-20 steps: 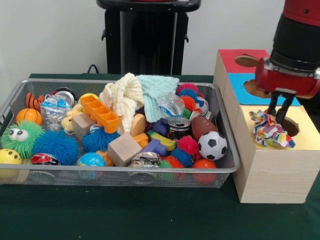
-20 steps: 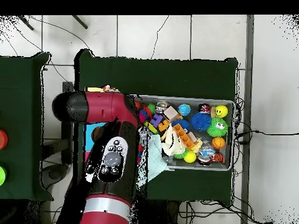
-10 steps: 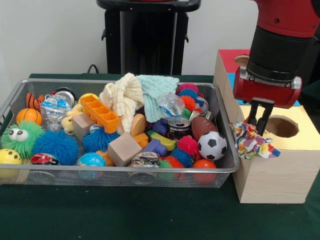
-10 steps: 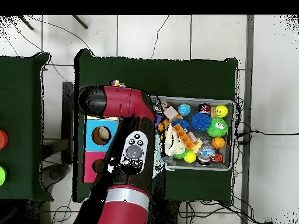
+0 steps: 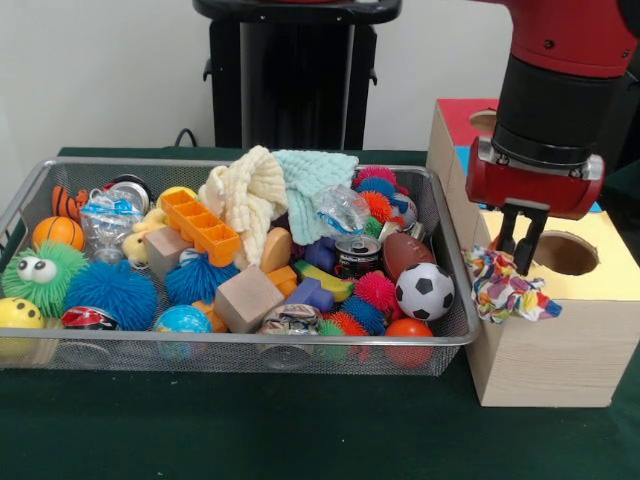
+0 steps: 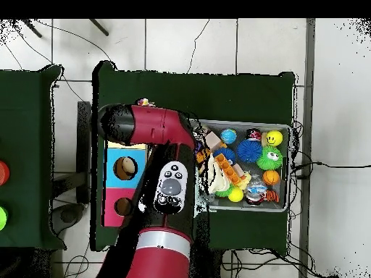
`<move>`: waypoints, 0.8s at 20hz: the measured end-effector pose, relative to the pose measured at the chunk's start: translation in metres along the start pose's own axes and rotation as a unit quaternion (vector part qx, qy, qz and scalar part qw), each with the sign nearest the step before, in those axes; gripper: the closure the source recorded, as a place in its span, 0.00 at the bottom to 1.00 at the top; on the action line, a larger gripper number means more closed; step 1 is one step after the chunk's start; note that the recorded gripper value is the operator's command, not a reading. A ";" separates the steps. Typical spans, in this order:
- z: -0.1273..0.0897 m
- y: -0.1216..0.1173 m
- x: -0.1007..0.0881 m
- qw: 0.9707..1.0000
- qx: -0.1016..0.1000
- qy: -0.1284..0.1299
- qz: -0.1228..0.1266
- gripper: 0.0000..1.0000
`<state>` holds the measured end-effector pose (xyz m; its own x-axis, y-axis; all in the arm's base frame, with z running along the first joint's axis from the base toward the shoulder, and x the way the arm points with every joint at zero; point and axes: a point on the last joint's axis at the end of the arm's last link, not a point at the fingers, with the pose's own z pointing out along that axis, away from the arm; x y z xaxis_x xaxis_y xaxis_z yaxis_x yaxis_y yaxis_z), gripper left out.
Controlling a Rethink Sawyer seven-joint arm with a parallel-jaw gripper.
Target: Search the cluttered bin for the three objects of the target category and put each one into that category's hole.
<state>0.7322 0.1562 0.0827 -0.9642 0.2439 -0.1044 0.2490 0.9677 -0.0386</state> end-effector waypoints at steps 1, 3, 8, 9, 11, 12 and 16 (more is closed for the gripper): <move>0.000 0.000 0.000 1.000 -0.002 0.000 0.001 1.00; 0.000 0.000 -0.001 1.000 -0.005 0.001 0.002 1.00; 0.000 0.001 -0.003 1.000 -0.016 0.005 0.006 1.00; 0.000 0.000 -0.003 1.000 -0.018 0.006 0.007 1.00; 0.000 -0.001 -0.004 1.000 -0.025 0.009 0.011 1.00; 0.000 -0.001 -0.004 1.000 -0.026 0.009 0.011 1.00; -0.001 0.000 -0.003 0.999 -0.033 0.011 0.014 1.00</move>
<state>0.7350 0.1551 0.0836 -0.9589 0.2715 -0.0818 0.2700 0.9624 0.0289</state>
